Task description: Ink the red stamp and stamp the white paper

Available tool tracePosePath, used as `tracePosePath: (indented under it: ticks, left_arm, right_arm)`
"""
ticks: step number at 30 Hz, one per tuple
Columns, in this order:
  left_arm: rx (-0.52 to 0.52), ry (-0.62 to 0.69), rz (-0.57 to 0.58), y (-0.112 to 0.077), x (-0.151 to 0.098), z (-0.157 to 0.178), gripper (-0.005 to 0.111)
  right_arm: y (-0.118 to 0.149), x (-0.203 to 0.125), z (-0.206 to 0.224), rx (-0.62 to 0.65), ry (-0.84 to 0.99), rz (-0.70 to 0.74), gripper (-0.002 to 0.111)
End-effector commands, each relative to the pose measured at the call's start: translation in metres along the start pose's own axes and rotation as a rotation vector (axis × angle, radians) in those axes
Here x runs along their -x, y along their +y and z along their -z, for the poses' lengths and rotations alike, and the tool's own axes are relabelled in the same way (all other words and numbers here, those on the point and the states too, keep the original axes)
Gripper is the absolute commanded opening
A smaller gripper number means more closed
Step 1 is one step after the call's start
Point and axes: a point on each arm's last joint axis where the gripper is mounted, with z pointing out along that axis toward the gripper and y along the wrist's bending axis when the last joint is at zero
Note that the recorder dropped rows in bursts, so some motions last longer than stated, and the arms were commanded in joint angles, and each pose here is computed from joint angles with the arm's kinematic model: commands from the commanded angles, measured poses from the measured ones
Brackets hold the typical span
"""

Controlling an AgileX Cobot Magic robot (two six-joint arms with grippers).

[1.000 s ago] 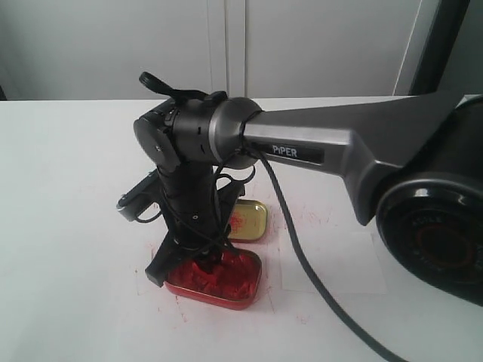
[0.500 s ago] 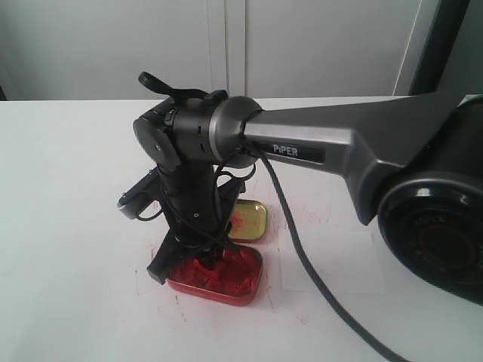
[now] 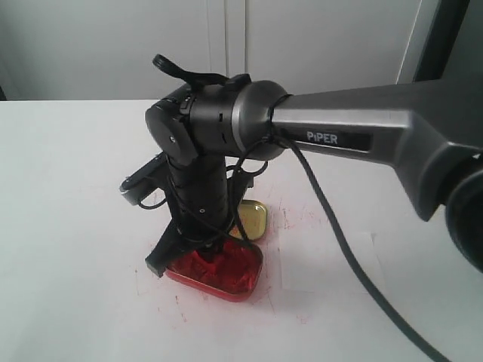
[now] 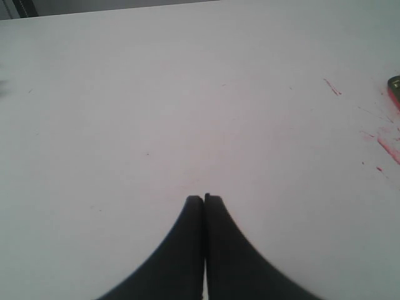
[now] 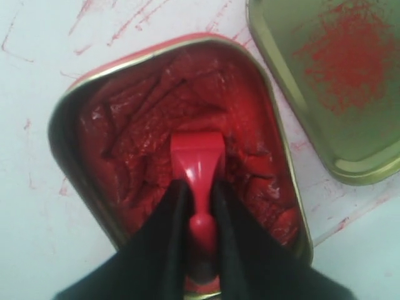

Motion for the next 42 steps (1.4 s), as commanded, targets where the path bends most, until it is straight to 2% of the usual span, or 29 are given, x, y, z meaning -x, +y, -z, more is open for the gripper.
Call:
tracePosePath:
  ticks: [1,13,28,42]
  left_arm:
    - [0.002,-0.005,0.005,0.000,0.000,0.000,0.000]
    - [0.002,-0.005,0.005,0.000,0.000,0.000,0.000]
    - [0.002,-0.005,0.005,0.000,0.000,0.000,0.000]
    - [0.002,-0.005,0.005,0.000,0.000,0.000,0.000]
  right_arm:
    - [0.003,-0.006,0.005,0.035,-0.088,-0.032,0.000]
    - [0.008,-0.013,-0.015,0.085,-0.169,-0.071,0.000]
    - [0.008,-0.008,-0.012,0.133,-0.224,-0.117,0.000]
    - [0.010,-0.019,-0.007,0.159,-0.340,-0.168,0.000]
